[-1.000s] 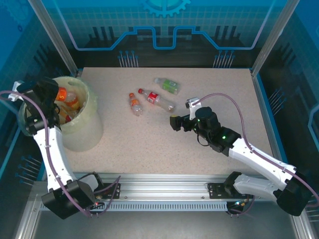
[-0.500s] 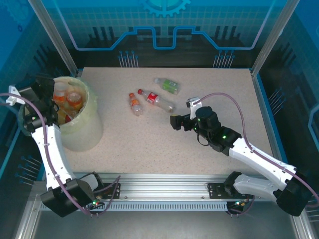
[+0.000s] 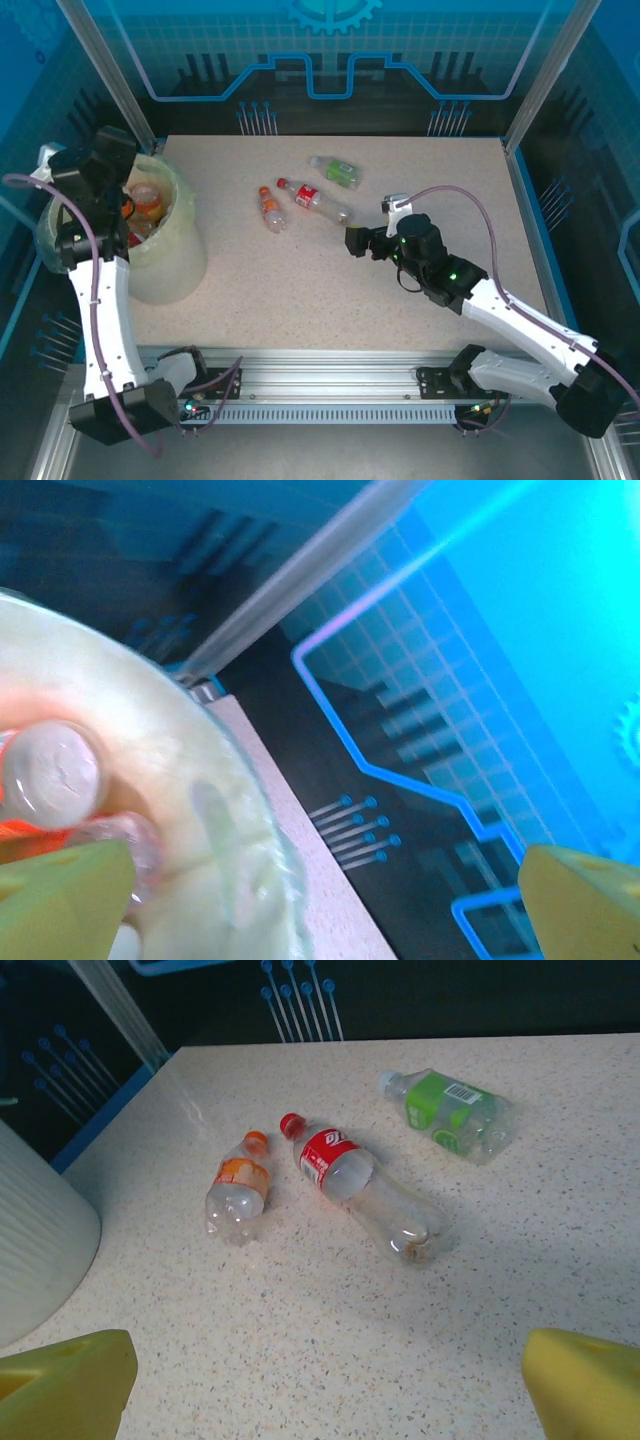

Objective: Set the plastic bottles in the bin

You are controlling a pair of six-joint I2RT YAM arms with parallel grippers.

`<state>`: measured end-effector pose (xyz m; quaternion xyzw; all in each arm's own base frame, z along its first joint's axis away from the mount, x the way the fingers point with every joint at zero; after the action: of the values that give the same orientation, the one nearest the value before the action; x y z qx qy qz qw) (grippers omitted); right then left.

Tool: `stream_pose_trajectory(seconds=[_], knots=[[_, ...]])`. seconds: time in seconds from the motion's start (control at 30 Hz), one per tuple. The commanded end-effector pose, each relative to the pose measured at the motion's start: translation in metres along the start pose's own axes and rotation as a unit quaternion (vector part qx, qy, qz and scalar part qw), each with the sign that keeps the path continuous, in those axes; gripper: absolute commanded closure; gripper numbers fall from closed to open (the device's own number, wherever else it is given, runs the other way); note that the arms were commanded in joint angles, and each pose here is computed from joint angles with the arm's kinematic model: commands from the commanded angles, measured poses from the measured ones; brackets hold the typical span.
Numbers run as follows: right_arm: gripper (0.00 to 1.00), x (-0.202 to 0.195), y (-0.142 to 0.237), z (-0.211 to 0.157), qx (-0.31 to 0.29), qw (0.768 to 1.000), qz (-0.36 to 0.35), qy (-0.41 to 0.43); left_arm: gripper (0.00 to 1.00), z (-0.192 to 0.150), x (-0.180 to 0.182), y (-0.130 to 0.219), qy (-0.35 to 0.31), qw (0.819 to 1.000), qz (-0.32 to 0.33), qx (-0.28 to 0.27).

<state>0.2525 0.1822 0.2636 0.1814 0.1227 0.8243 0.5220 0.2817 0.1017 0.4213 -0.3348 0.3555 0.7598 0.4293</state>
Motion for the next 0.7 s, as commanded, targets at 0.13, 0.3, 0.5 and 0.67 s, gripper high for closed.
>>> stream_pose_trajectory(seconds=[0.13, 0.3, 0.5, 0.67], knots=[[0.00, -0.019, 0.009, -0.001, -0.029, 0.997, -0.037, -0.054, 0.01, -0.048, -0.055, 0.016, -0.120, 0.990, -0.075, 0.027], [0.00, -0.024, 0.013, -0.005, -0.015, 0.998, -0.047, -0.049, 0.01, -0.101, -0.077, 0.016, -0.206, 0.973, -0.088, 0.057], [0.00, -0.024, 0.015, -0.008, -0.003, 0.998, -0.042, -0.043, 0.01, -0.172, -0.084, -0.004, -0.272, 0.951, -0.085, 0.119], [0.00, -0.022, 0.018, -0.006, 0.000, 0.999, -0.034, -0.041, 0.01, -0.224, -0.073, -0.034, -0.331, 0.927, -0.038, 0.173]])
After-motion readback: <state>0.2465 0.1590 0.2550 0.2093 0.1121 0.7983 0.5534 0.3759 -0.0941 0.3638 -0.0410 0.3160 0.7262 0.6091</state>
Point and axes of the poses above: each hand's point on the last joint's axis, 136 mm out from that joint toward the fingers, its own y axis back along the fingers, its own x axis along the line the jaws close on, z = x × y, the point moved 5 cm from there along y, back along the fingers, and after that the axes turned 8 degrees about y, right-handed, at the moved point
